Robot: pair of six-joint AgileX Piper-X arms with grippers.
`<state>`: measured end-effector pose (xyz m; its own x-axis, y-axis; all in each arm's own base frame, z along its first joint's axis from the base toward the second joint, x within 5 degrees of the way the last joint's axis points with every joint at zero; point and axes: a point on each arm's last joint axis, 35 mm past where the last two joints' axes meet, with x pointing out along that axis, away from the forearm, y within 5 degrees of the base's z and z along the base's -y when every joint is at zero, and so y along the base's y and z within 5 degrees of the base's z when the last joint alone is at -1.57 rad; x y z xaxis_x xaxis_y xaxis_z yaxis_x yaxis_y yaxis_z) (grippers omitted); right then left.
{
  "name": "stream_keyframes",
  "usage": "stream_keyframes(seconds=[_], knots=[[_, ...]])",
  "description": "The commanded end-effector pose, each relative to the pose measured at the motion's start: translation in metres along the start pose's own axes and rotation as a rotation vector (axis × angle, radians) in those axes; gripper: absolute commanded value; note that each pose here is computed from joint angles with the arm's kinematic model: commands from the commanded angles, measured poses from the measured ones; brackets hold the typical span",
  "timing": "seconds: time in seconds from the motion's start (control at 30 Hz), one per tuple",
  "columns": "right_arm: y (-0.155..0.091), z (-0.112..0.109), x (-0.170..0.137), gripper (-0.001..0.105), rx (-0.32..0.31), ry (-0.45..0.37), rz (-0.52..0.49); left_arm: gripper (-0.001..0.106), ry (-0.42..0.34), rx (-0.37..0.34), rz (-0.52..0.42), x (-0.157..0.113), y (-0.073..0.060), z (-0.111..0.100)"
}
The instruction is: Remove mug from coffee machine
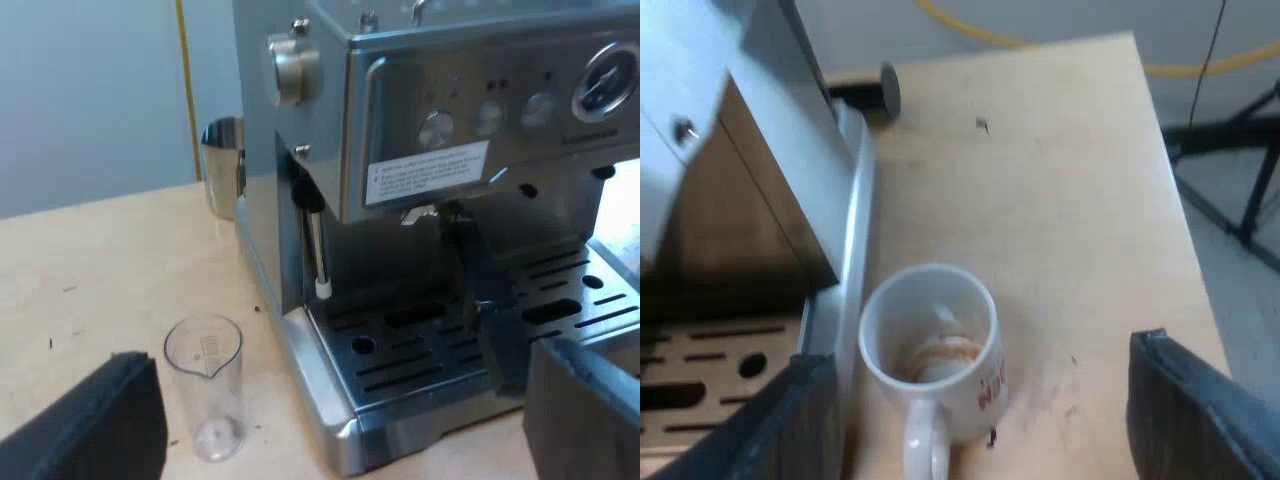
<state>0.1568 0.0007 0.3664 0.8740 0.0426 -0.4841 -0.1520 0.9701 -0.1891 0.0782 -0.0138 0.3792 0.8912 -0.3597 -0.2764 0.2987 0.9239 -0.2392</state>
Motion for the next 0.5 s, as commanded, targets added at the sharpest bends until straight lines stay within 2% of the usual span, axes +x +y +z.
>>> stream_keyframes(seconds=[0.03,0.23,0.3,0.4,0.43,0.5], knots=[[0.001,0.002,-0.025,0.062,-0.016,-0.083,-0.015,0.087,-0.030,0.017,-0.048,-0.009,-0.005,0.001],[0.003,-0.003,-0.053,0.062,-0.021,-0.178,-0.040,0.087,-0.068,0.034,-0.073,-0.021,-0.010,0.000],[0.006,-0.011,-0.062,0.062,-0.023,-0.207,-0.049,0.087,-0.092,0.044,-0.077,-0.027,-0.012,-0.001],[0.007,-0.016,-0.064,0.062,-0.023,-0.212,-0.054,0.087,-0.116,0.053,-0.080,-0.036,-0.015,-0.004],[0.010,-0.031,-0.070,0.062,-0.020,-0.226,-0.088,0.087,-0.125,0.056,-0.078,-0.040,-0.016,-0.006],[0.012,-0.041,-0.071,0.062,-0.018,-0.226,-0.111,0.087,-0.135,0.058,-0.066,-0.048,-0.018,-0.010]])
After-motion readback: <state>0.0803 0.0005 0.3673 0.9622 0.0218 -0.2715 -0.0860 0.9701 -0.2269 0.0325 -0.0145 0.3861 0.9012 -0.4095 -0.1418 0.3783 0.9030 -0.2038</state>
